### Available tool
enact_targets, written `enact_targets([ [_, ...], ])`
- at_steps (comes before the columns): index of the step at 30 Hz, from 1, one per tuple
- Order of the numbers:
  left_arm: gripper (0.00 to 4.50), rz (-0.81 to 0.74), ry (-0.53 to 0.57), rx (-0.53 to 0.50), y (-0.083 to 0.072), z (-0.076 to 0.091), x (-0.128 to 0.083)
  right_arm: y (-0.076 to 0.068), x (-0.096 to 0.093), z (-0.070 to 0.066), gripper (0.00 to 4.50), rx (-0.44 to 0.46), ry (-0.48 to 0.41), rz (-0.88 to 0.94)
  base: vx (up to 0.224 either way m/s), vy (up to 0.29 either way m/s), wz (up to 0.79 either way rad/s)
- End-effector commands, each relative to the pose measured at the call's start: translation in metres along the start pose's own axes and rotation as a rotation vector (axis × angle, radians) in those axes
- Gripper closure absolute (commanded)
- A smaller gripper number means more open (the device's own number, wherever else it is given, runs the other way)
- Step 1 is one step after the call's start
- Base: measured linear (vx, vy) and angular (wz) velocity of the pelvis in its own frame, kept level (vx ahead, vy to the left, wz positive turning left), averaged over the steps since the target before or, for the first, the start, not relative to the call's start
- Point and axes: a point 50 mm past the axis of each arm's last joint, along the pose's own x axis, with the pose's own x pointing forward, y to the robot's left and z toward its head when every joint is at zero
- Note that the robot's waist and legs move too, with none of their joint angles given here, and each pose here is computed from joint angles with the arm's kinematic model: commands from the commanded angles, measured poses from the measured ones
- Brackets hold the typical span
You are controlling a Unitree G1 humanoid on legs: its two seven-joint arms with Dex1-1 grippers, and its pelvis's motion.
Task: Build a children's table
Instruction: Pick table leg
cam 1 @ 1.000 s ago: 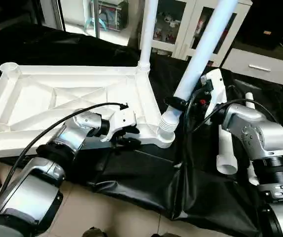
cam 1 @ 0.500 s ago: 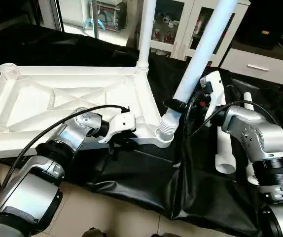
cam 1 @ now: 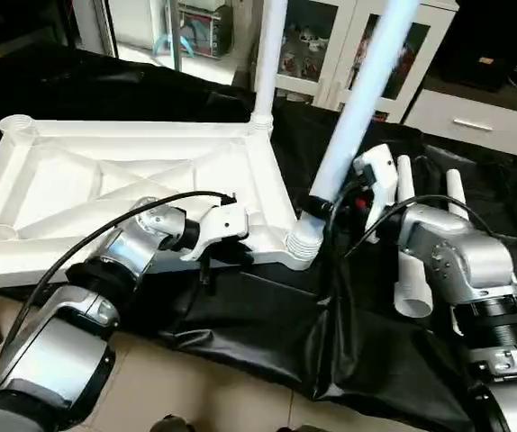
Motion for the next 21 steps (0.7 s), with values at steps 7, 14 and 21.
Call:
enact_targets([
  [7,4.5,-0.081,0.009,0.001,-0.014,-0.0048,0.0111,-0.0018,0.0039,0.0031,2.67,-0.045,0.0,-0.032,0.0,0.0,0.0],
  [14,4.5,-0.101,0.003,0.001,-0.016,-0.0035,0.012,-0.0022,0.0063,0.0009,2.67,-0.038,0.038,-0.015,0.0,0.0,0.0],
  [21,4.5,-0.106,0.001,-0.001,-0.0166,-0.0026,0.0129,-0.0012,0.0084,-0.0062,2.67,-0.012,0.08,0.005,0.0,0.0,0.0],
])
